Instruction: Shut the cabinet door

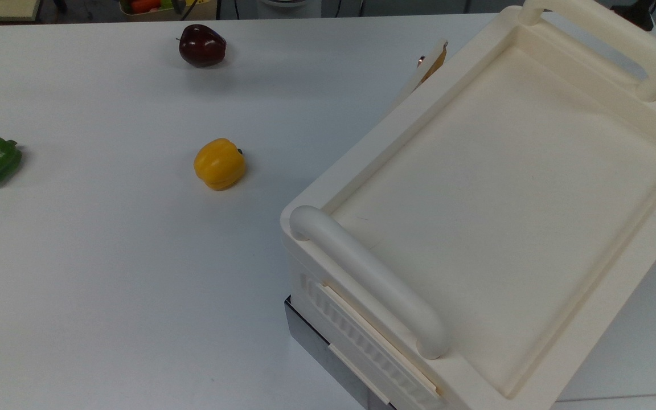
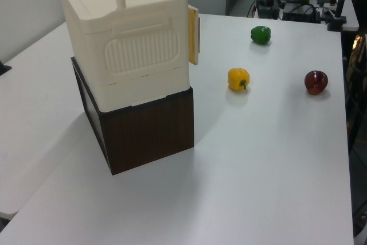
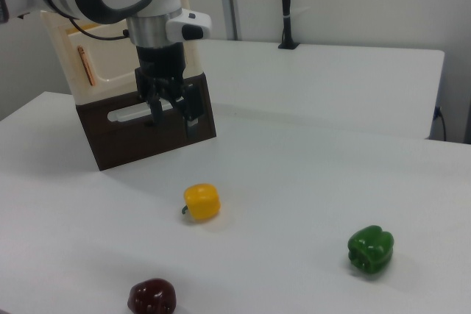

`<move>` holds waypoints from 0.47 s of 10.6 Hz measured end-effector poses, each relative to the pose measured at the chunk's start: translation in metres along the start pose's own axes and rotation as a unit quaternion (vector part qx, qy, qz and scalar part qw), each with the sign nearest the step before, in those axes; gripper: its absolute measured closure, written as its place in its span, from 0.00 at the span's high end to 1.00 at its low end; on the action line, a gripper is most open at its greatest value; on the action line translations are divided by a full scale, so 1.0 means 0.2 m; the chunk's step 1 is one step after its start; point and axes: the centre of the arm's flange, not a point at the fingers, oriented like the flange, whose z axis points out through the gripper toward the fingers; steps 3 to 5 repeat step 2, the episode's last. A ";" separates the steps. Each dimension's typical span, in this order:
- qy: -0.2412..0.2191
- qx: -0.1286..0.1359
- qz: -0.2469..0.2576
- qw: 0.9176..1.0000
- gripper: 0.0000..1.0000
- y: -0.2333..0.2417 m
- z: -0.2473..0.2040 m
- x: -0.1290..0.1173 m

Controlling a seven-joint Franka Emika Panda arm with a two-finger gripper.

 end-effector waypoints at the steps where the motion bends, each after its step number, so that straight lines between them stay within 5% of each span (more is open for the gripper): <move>1: 0.000 0.000 0.000 1.000 1.00 0.00 0.00 0.00; 5: 0.000 0.000 0.000 1.000 1.00 0.00 0.00 0.00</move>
